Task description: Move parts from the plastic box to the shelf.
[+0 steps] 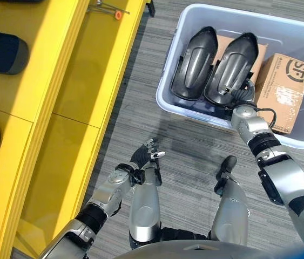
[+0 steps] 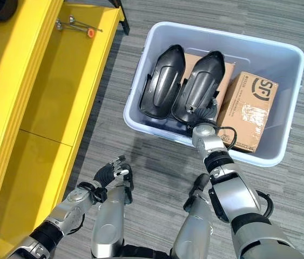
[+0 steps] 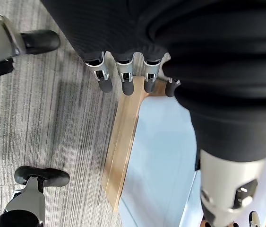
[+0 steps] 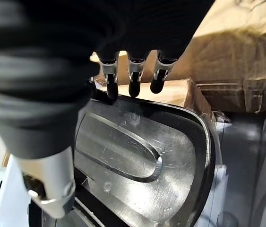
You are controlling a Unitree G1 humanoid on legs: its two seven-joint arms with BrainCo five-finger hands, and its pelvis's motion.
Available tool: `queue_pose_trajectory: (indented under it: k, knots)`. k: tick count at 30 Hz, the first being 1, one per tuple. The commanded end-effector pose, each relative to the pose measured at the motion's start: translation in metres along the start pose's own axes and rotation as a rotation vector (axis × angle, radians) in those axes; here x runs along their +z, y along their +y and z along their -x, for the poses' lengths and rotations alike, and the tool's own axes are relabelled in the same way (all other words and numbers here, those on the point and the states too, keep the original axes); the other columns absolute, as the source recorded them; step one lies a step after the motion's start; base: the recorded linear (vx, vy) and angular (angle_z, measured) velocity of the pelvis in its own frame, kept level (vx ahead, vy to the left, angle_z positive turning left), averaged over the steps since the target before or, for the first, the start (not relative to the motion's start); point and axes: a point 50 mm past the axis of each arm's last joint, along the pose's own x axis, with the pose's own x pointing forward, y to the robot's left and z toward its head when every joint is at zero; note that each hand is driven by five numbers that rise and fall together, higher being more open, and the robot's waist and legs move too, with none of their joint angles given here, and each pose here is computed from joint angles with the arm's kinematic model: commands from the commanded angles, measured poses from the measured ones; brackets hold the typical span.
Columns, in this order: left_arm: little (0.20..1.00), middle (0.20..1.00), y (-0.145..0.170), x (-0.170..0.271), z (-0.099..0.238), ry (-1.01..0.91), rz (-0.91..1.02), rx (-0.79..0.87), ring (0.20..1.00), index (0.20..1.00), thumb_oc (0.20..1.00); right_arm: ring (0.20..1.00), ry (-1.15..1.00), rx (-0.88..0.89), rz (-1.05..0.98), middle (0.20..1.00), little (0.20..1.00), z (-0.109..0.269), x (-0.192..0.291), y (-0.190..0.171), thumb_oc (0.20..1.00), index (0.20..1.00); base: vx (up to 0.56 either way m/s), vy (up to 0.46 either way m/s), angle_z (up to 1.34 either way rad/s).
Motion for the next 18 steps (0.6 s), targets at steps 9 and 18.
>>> queue_pose_trajectory:
  k: [9,18]
  knots:
    - [1.000,1.000,-0.025,0.002,0.003,-0.022,0.000,-0.093,1.000,1.000,1.000,1.000,0.066,-0.141,-0.135,1.000,1.000,-0.006,0.013,-0.010,1.000,1.000,0.00,0.005,0.02]
    - [1.000,1.000,-0.029,0.001,0.003,-0.020,0.002,-0.102,1.000,1.000,1.000,1.000,-0.164,-0.147,-0.064,1.000,1.000,-0.003,0.036,-0.010,1.000,1.000,0.00,0.000,0.00]
